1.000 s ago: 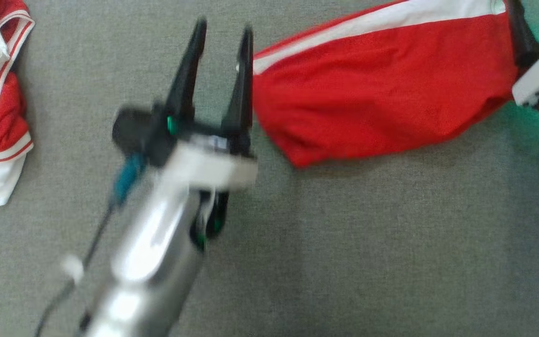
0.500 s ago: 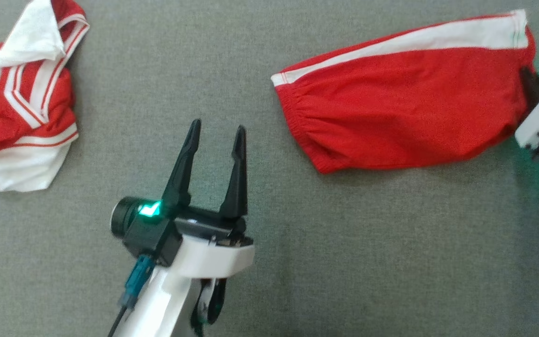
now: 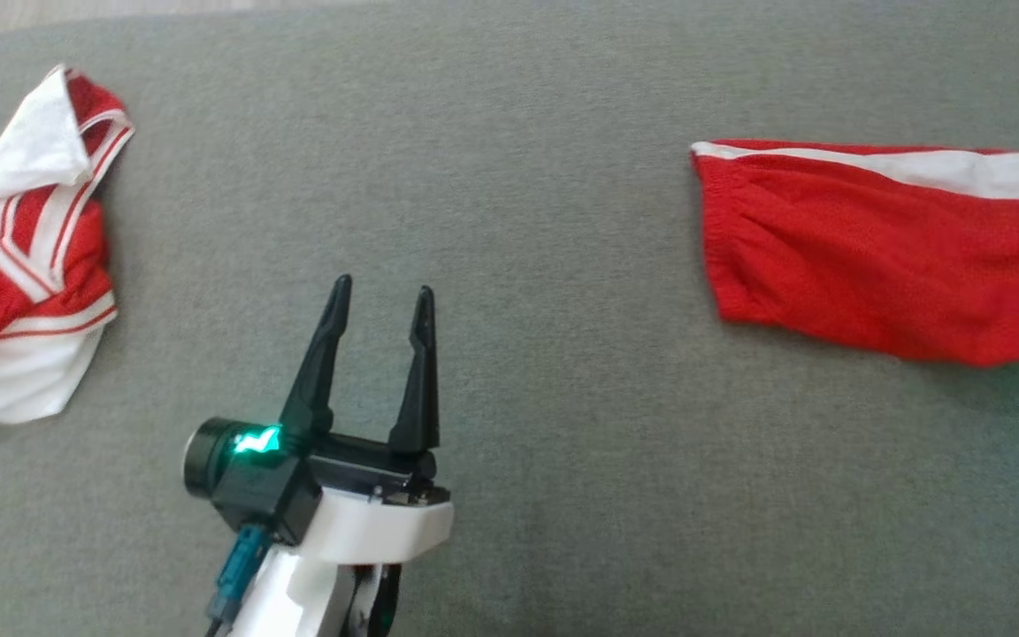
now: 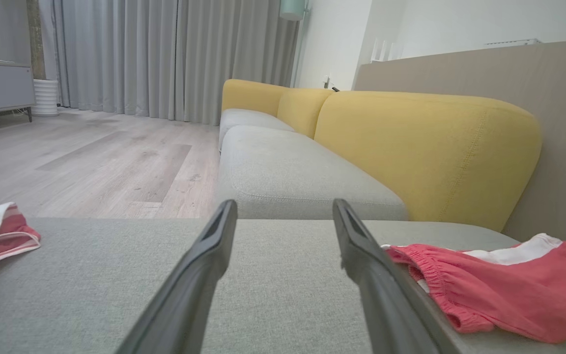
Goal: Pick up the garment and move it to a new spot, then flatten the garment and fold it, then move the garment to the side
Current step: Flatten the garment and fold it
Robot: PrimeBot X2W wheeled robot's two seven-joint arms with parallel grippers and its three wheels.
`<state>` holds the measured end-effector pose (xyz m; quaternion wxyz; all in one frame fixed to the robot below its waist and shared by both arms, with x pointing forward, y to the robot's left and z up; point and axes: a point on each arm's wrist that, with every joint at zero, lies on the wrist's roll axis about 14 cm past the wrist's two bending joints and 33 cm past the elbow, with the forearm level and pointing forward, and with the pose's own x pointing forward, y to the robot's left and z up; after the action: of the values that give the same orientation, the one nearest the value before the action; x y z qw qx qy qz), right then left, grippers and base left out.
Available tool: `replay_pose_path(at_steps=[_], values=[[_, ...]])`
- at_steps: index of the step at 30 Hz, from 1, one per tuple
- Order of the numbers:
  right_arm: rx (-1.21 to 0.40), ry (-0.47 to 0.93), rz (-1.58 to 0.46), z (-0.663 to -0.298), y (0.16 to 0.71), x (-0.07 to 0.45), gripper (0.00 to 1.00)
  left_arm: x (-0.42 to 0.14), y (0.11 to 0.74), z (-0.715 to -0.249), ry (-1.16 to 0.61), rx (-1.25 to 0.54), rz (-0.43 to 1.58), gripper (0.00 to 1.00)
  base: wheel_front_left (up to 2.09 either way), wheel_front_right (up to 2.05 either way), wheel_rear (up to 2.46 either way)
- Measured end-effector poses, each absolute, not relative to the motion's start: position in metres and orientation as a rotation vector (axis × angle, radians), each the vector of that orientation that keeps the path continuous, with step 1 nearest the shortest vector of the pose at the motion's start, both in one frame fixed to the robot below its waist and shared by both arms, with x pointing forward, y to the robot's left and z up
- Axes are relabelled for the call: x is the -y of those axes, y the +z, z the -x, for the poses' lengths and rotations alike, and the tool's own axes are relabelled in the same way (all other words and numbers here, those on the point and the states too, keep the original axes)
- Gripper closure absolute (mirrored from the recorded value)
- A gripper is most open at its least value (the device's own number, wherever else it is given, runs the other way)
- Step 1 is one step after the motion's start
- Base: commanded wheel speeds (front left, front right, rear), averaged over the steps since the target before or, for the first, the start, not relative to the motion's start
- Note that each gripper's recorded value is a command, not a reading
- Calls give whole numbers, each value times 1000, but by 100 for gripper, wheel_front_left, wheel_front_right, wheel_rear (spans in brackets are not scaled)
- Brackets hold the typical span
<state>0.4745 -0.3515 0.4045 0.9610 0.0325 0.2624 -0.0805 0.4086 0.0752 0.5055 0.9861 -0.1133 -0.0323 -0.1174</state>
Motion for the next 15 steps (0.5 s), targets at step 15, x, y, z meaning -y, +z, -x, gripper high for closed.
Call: replay_pose_path(at_steps=[15], values=[[-275, 350, -312, -507, 502, 154, 100, -53, 513, -401, -314, 74, 247, 0, 0, 0, 0]])
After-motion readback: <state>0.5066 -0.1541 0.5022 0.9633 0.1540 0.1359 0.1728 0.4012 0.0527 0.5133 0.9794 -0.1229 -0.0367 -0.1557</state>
